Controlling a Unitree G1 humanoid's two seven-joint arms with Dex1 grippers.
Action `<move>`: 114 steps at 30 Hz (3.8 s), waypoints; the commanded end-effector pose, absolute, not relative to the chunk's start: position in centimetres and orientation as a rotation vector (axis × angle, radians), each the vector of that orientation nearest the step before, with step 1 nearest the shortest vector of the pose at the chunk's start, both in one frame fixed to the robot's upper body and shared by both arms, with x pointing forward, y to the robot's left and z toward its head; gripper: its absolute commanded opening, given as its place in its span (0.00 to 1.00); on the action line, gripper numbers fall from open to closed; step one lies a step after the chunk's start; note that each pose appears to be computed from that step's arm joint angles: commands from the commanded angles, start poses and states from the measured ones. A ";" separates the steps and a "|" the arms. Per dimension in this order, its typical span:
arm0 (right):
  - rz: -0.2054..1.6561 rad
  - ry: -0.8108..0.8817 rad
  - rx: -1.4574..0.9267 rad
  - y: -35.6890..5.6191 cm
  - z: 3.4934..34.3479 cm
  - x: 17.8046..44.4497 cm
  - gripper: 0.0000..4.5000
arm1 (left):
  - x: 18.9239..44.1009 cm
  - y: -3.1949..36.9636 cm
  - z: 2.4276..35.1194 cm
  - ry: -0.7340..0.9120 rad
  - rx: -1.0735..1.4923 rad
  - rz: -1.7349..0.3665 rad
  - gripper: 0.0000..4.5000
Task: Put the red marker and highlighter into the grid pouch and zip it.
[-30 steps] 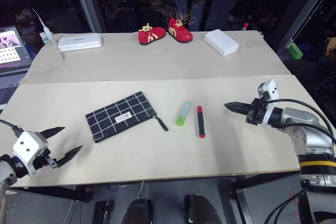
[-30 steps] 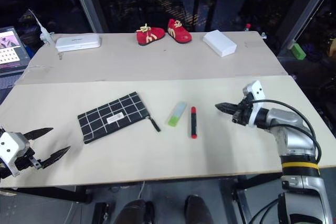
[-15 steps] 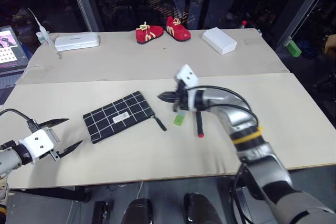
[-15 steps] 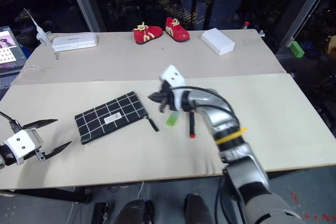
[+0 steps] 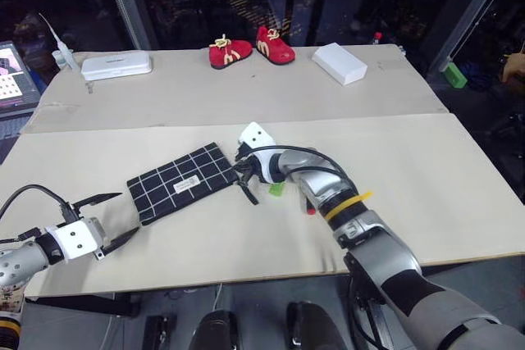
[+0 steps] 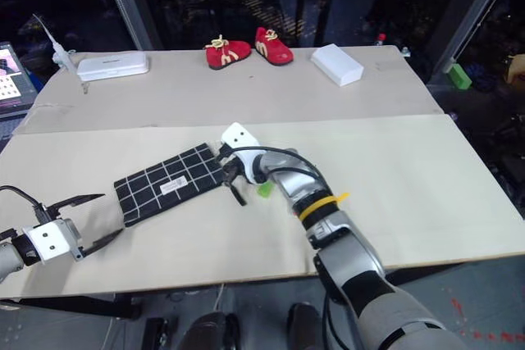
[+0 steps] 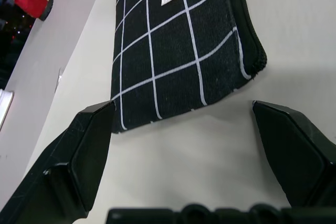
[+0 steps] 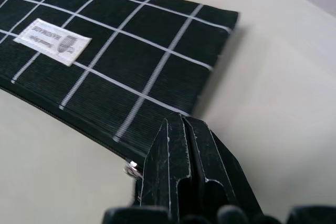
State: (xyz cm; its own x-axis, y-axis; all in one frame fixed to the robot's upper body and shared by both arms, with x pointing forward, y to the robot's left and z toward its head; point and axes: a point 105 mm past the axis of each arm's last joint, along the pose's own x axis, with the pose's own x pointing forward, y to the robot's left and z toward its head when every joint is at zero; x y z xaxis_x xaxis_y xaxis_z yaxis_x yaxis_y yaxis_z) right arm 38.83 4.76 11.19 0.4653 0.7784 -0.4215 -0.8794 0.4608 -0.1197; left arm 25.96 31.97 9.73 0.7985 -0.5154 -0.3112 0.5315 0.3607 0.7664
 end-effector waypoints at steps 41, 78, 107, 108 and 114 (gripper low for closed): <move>1.028 0.252 -0.482 5.4 10.7 39.8 0.00 | 28.5 28.1 7.5 -0.100 1.245 -0.876 0.94; 1.156 0.136 -0.022 -1.8 21.1 38.4 0.78 | 31.9 24.2 12.6 -0.280 0.627 -0.616 0.00; 0.916 0.203 -0.205 -0.3 15.2 42.4 0.78 | 30.9 22.3 13.1 -0.274 0.518 -0.586 0.00; 0.916 0.202 -0.205 -0.3 15.2 42.4 0.78 | 30.9 22.3 13.1 -0.274 0.517 -0.586 0.00; 0.949 0.180 -0.204 -0.1 15.4 42.3 0.47 | 30.7 22.1 13.3 -0.269 0.517 -0.581 0.00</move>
